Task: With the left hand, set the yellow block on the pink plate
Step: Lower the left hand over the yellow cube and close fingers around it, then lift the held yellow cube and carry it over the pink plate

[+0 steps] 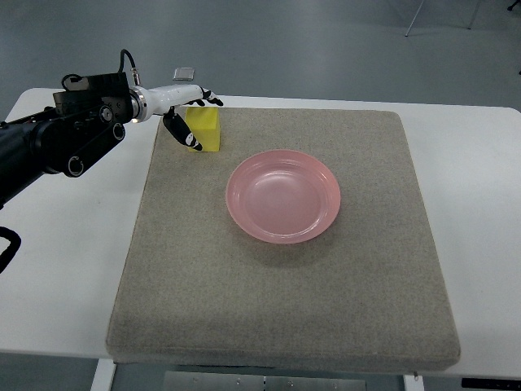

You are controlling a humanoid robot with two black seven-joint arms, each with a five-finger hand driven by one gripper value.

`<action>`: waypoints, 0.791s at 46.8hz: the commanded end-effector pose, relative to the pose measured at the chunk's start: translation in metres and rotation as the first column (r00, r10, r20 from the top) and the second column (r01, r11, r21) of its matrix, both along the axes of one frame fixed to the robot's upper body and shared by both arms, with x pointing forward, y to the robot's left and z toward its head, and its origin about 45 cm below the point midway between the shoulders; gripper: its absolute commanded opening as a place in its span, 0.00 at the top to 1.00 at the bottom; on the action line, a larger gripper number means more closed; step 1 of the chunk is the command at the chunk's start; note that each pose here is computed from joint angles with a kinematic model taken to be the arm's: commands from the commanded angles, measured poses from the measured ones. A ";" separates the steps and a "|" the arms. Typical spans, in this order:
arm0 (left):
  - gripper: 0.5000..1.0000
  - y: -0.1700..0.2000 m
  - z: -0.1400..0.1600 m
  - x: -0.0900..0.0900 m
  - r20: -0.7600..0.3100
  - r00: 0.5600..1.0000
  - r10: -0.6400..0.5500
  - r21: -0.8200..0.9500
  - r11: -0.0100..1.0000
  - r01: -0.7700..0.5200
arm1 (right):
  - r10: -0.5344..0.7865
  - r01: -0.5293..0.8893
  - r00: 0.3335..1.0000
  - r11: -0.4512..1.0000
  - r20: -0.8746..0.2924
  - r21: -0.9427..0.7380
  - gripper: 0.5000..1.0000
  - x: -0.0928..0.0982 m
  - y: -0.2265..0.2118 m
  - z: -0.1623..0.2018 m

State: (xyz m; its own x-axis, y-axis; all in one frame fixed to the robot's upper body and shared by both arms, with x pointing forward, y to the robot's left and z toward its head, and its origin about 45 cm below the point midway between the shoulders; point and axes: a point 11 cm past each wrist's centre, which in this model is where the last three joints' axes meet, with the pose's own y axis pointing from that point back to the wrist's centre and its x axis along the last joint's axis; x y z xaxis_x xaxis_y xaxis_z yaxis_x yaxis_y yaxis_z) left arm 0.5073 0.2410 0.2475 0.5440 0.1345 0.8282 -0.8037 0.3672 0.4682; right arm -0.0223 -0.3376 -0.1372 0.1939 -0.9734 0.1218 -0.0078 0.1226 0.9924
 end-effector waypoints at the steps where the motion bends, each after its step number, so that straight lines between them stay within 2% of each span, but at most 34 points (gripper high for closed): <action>1: 0.35 0.000 -0.001 0.000 -0.001 1.000 -0.002 0.010 1.000 0.002 | 0.000 0.000 1.000 1.000 0.000 0.000 0.15 0.000 0.000 0.000; 7: 0.37 0.000 0.000 0.001 0.019 1.000 0.000 0.010 1.000 0.000 | 0.000 0.000 1.000 1.000 0.000 0.000 0.15 0.000 0.000 0.000; 14: 0.46 0.000 0.002 0.002 0.040 0.999 0.005 0.009 1.000 -0.005 | 0.000 0.000 1.000 1.000 0.000 0.000 0.15 0.000 0.000 0.000; 28: 0.96 0.003 0.011 0.003 0.053 0.999 0.001 0.012 1.000 -0.001 | 0.000 0.000 1.000 1.000 -0.001 0.000 0.15 0.000 0.000 0.000; 31: 1.00 0.002 0.015 0.004 0.060 0.998 -0.006 0.009 1.000 0.006 | 0.000 0.000 1.000 1.000 0.000 0.000 0.15 0.000 0.000 0.000; 37: 1.00 0.008 0.044 0.009 0.105 0.994 -0.015 0.013 1.000 0.013 | 0.000 0.000 1.000 1.000 0.000 0.000 0.15 0.000 0.000 0.000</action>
